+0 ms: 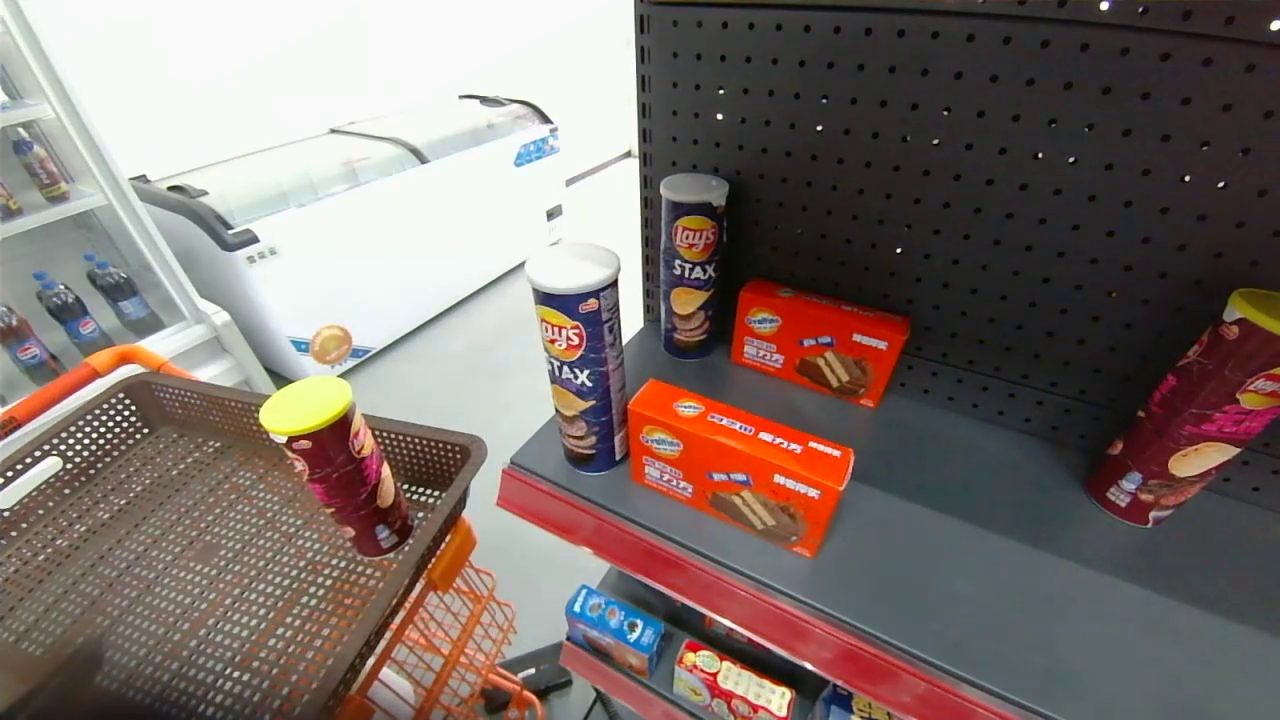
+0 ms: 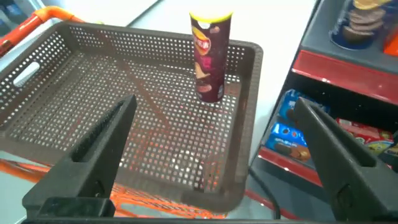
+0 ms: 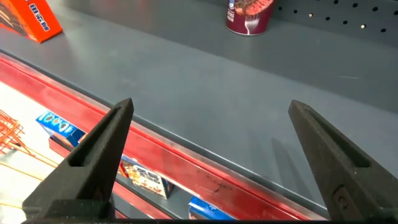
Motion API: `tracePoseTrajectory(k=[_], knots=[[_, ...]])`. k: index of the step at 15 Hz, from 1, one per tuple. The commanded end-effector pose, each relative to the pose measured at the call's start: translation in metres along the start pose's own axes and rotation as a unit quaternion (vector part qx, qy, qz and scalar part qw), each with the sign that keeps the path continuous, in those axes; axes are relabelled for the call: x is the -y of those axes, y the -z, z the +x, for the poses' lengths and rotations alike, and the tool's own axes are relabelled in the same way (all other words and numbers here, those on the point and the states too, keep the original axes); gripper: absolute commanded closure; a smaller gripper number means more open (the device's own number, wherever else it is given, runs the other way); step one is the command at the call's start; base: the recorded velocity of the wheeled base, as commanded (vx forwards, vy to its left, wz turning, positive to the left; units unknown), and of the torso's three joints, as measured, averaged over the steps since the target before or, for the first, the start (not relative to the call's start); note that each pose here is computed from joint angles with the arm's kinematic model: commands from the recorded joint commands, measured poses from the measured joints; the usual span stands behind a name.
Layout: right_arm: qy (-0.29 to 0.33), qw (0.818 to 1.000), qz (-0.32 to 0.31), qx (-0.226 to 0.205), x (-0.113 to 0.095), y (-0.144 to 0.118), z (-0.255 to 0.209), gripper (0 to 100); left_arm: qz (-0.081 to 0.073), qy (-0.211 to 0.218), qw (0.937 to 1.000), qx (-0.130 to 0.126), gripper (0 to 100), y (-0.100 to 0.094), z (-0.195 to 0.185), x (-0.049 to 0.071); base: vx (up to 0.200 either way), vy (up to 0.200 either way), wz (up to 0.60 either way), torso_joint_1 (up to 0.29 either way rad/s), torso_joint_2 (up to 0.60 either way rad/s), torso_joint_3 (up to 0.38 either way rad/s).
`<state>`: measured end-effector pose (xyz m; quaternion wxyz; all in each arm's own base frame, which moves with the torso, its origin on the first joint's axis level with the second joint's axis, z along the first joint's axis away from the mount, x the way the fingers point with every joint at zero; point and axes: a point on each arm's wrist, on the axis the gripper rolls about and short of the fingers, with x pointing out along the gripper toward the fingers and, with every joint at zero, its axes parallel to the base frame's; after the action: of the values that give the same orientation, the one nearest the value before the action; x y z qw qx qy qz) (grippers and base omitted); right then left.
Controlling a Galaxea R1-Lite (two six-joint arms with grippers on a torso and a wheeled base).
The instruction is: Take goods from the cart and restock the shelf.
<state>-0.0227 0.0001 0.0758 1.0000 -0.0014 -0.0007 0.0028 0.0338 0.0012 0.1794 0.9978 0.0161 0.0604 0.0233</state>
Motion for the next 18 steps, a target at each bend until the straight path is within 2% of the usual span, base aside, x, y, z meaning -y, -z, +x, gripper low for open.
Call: tracePoseTrajectory(k=[1, 2, 3, 5, 6, 8, 12, 14, 16, 18], knots=[[0.0, 1.0, -0.001, -0.001, 0.0, 0.0, 0.0, 0, 0.001, -0.023, 0.9946, -0.102, 0, -0.005, 0.077, -0.002, 0.0, 0.0, 0.0, 0.0, 0.0, 0.0], [0.0, 1.0, 0.0, -0.001, 0.0, 0.0, 0.0, 0, 0.007, -0.021, 0.9925, -0.12, 0, 0.002, 0.094, -0.002, 0.0, 0.0, 0.0, 0.0, 0.0, 0.0], [0.0, 1.0, 0.0, -0.001, 0.0, 0.0, 0.0, 0, 0.009, -0.02, 0.9917, -0.127, 0, 0.007, 0.103, -0.001, 0.0, 0.0, 0.0, 0.0, 0.0, 0.0], [0.0, 1.0, 0.0, -0.001, 0.0, 0.0, 0.0, 0, 0.013, -0.012, 0.9929, -0.117, 0, 0.02, 0.133, 0.002, 0.0, 0.0, 0.0, 0.0, 0.0, 0.0], [0.0, 1.0, -0.001, 0.0, 0.0, 0.0, 0.0, 0, 0.011, -0.013, 0.9954, -0.095, 0, 0.028, 0.157, 0.002, 0.0, 0.0, 0.0, 0.0, 0.0, 0.0], [0.0, 1.0, 0.0, 0.0, 0.0, 0.0, 0.0, 0, 0.009, -0.011, 0.9974, -0.071, 0, 0.036, 0.178, 0.004, 0.0, 0.0, 0.0, 0.0, 0.0, 0.0], [0.0, 1.0, 0.0, -0.001, 0.0, 0.0, 0.0, 0, 0.011, 0.01, 0.9971, -0.075, 0, 0.05, 0.196, 0.008, 0.0, 0.0, 0.0, 0.0, 0.0, 0.0], [0.0, 1.0, -0.001, -0.001, 0.0, 0.0, 0.0, 0, 0.013, 0.02, 0.9976, -0.065, 0, 0.056, 0.205, 0.014, 0.0, 0.0, 0.0, 0.0, 0.0, 0.0], [0.0, 1.0, 0.0, 0.0, 0.0, 0.0, 0.0, 0, 0.013, 0.011, 0.9984, -0.054, 0, 0.061, 0.215, 0.014, 0.0, 0.0, 0.0, 0.0, 0.0, 0.0], [0.0, 1.0, 0.0, -0.001, 0.0, 0.0, 0.0, 0, 0.015, -0.007, 0.9985, -0.053, 0, 0.068, 0.224, 0.013, 0.0, 0.0, 0.0, 0.0, 0.0, 0.0]])
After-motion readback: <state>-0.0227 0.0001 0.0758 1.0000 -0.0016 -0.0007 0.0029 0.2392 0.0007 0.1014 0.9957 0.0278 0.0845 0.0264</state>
